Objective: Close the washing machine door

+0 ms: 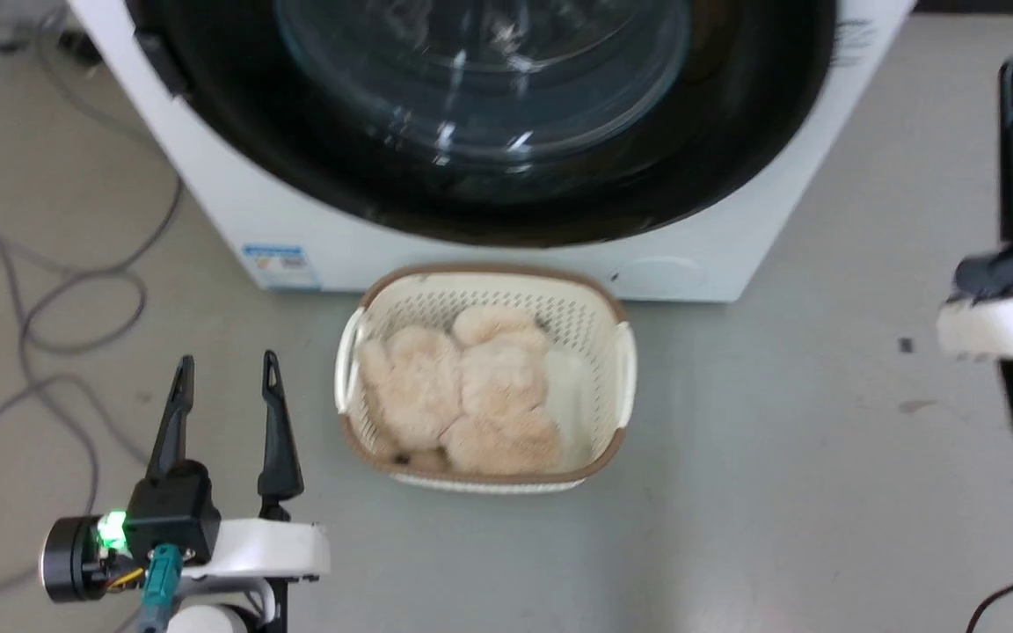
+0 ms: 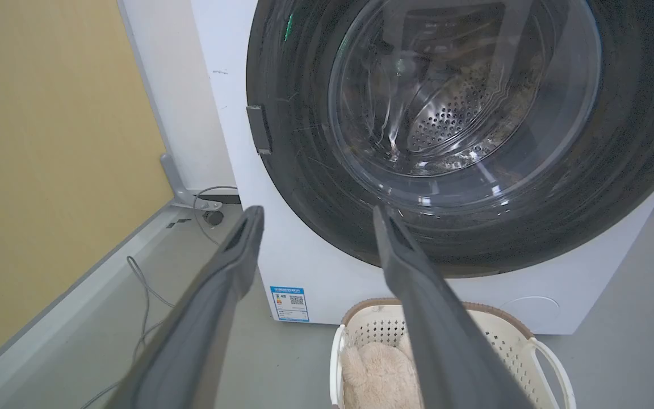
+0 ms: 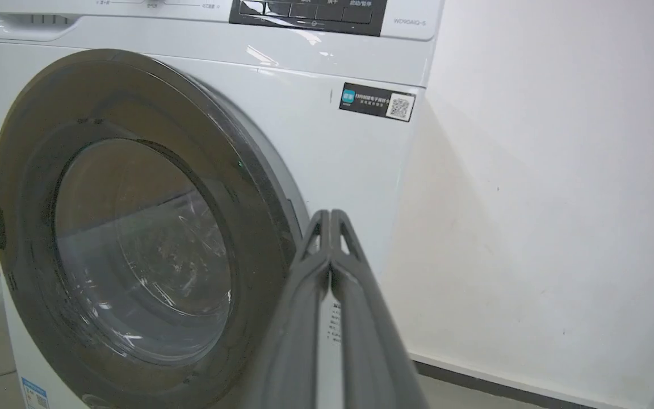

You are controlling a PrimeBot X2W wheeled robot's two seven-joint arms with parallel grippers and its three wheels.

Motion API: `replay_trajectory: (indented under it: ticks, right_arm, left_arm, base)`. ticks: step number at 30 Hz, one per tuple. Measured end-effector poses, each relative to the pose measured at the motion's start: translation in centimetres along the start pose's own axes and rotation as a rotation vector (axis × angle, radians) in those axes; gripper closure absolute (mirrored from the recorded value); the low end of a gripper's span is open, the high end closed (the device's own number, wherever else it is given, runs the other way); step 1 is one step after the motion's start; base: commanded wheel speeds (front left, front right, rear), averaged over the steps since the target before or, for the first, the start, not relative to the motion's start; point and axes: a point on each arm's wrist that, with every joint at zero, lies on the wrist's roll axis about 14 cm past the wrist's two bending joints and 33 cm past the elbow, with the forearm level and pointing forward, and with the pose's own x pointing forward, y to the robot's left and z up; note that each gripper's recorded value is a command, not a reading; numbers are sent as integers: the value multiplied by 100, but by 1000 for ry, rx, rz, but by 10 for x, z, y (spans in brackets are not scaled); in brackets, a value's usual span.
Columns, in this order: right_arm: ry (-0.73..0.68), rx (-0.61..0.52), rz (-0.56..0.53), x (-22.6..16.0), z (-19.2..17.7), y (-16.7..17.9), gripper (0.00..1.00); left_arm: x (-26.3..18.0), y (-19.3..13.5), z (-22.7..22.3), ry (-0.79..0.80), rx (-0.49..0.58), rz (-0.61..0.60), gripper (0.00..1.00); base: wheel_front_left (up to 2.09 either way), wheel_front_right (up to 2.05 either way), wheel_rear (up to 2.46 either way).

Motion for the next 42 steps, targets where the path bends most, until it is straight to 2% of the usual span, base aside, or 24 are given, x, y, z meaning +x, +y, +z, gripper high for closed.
replay_trajectory:
  ticks: [1,2,4,6,7,8,9,10,22,31,32,42]
  right_arm:
    - [5,4,-8,-7,2,-1,100]
    - [10,7,-16,-14,4,-2,92]
    - [29,10,-28,-30,4,-4,86]
    - [47,17,-47,-45,5,-7,73]
    - [56,25,-56,-53,5,-8,62]
    - [68,38,-64,-60,4,-8,31]
    - [77,48,-73,-68,3,-9,8]
    - [85,54,-81,-75,3,-10,0]
    - [202,143,-183,-154,-13,-10,0]
    - [279,183,-209,-192,-27,1,0]
    - [280,183,-208,-192,-27,1,100]
    - [287,184,-201,-190,-28,3,100]
  left_arm:
    - [-1,-2,2,-5,1,-7,0]
    - [-2,-5,4,-11,-1,-15,0]
    - [-6,-9,8,-18,-5,-28,0]
    - [-9,-12,12,-26,-8,-39,0]
    - [-11,-14,14,-30,-10,-45,0]
    - [-13,-15,15,-33,-11,-51,0]
    - [-15,-17,17,-36,-12,-57,0]
    - [-17,-19,18,-39,-13,-62,0]
    - [-39,-31,33,-72,-16,-110,0]
    - [-41,-34,39,-88,-18,-122,0]
    - [-41,-34,39,-87,-19,-123,100]
    - [-42,-33,38,-76,-20,-122,100]
  base:
    - [0,0,0]
    - [0,0,0]
    - [0,0,0]
    - [0,0,0]
    - [0,0,0]
    - [0,0,0]
    - [0,0,0]
    - [0,0,0]
    - [0,0,0]
    - [0,0,0]
    - [0,0,0]
    - [0,0,0]
